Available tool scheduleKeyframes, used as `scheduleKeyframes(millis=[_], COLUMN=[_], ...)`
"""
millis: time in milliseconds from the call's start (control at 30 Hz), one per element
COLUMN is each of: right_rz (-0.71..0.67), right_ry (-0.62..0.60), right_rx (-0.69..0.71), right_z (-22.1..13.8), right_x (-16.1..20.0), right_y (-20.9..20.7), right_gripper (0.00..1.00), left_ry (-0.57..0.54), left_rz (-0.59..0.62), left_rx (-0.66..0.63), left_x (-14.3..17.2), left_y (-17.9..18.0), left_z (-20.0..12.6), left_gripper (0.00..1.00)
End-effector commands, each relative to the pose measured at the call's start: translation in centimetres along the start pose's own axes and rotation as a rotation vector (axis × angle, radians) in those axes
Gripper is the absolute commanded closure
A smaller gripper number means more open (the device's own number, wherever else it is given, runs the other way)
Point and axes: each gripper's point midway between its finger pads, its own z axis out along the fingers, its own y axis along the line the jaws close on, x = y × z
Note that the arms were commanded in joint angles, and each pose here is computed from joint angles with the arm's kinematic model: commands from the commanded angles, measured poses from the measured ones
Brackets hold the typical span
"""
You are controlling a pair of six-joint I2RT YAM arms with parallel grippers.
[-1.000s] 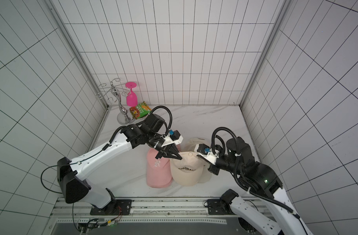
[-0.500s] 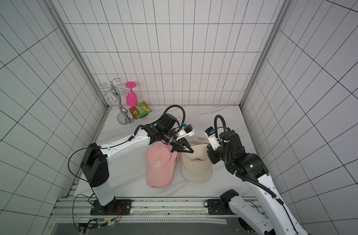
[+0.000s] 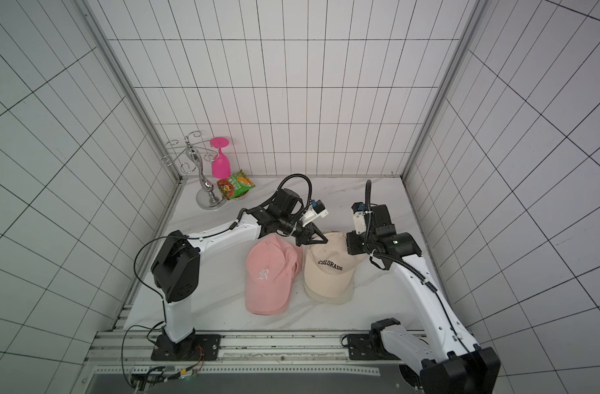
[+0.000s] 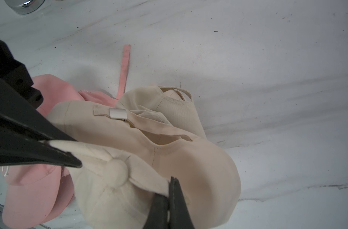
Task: Stack the baseball caps by color
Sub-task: Place the baseball cap on the baseball cap.
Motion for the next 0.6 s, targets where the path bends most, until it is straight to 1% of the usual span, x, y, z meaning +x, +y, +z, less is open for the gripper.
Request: scheduleKeyframes(millis=[0,67,133,167,200,300,367,400,500,533,567], right_rz=[0.068,0.055,0.051,0.056,0.069,0.108,0.13,0.143,0.185,0.199,0.211], right_ry=[0.013,0.039,0.046,0.056,0.063,0.055,0.033,0.018,-0.025,-0.044,-0.063], right_rx=[0.154,0.135,0.116,0.119,0.126,0.113,0.106,0.109,0.119,0.119,0.122], right_z=[1.3,2.4,3.5,3.8,4.1,4.2,3.8,3.4,2.1,1.6,1.2], right_x=[-0.1,-0.1,-0.6,-0.6,-0.6,-0.9,-1.0,-1.1,-0.9,-0.7,-0.7], right_y=[-3.7,-3.5,-3.3,-3.4,-3.6,-3.3,-3.2,-3.2,-3.3,-3.3,-3.4], right_gripper=[0.96,0.9,0.87,0.85,0.82,0.69,0.64,0.6,0.46,0.4,0.3], left_ry=[0.006,0.009,0.001,0.0,-0.004,-0.004,-0.007,-0.009,-0.019,-0.026,-0.034], left_rz=[-0.089,-0.097,-0.098,-0.098,-0.093,-0.09,-0.087,-0.086,-0.09,-0.086,-0.082], left_rx=[-0.09,-0.127,-0.174,-0.189,-0.202,-0.231,-0.244,-0.244,-0.243,-0.243,-0.243], left_x=[1.3,1.9,2.3,2.4,2.5,2.8,2.8,2.8,2.6,2.4,2.2], left_y=[3.6,4.6,5.6,5.8,6.0,6.5,6.7,6.7,6.4,6.2,6.1], left_z=[-0.1,0.2,0.2,0.2,0.1,0.1,-0.1,-0.1,-0.3,-0.4,-0.6], left_gripper=[1.0,1.0,1.0,1.0,1.0,1.0,0.99,0.95,0.75,0.7,0.69])
